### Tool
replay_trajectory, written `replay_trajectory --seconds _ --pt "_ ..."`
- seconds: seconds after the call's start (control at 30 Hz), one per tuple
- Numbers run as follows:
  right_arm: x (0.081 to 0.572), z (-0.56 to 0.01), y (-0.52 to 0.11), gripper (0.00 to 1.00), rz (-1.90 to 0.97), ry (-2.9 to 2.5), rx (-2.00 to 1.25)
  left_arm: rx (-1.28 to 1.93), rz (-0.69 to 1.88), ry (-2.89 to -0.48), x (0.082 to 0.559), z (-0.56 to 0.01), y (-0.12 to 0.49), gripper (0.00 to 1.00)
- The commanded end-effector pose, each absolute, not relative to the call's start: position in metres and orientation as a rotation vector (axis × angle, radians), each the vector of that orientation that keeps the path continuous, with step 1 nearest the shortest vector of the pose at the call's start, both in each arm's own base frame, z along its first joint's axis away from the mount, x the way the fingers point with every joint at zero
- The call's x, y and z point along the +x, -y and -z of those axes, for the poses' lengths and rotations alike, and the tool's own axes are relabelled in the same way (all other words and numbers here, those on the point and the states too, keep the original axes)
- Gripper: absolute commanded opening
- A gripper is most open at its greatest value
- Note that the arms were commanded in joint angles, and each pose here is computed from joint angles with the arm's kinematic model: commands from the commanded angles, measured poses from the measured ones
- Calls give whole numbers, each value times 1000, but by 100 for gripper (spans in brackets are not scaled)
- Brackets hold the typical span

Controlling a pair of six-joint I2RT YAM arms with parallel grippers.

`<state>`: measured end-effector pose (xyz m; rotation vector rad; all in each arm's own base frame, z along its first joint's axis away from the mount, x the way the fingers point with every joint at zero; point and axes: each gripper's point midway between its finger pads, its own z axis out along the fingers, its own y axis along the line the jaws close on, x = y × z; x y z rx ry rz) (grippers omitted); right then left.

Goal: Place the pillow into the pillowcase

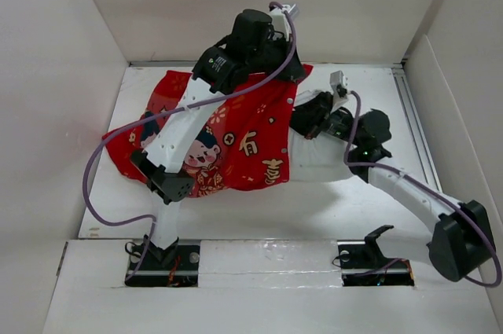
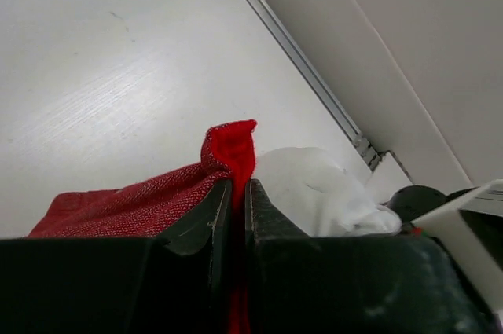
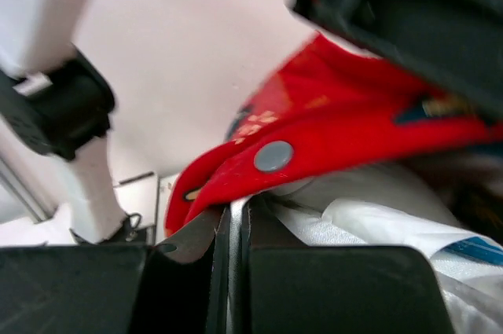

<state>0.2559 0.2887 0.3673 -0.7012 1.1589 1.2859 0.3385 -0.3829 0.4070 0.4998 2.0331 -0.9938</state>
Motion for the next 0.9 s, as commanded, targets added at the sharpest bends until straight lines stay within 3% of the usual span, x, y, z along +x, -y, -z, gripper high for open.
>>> replay_trajectory --seconds 0.0,0.13,0.37,0.53,0.77,0.8,0.83,0.87 --pt "177 -455 -265 0 -1315 -797 -849 609 1243 -1803 296 -469 424 0" --pt "200 -427 -267 0 -1153 -923 -751 752 1441 -1678 245 -498 451 0" --pt "253 -341 -293 0 -1162 -1133 -651 779 1525 -1565 214 -537 435 0" --pt "254 -340 -320 0 -1212 -1107 -628 849 1530 -1550 183 -537 439 0" --pt "298 -274 -331 0 -1102 -1290 -389 877 1518 -1653 184 -501 443 0" --pt "296 -276 -326 3 -1106 -1280 -363 869 1483 -1656 188 -497 442 0" --pt "293 -279 -320 18 -1097 -1278 -347 810 1407 -1696 203 -487 442 0" --pt "292 -283 -312 56 -1080 -1282 -320 761 1354 -1744 219 -475 439 0"
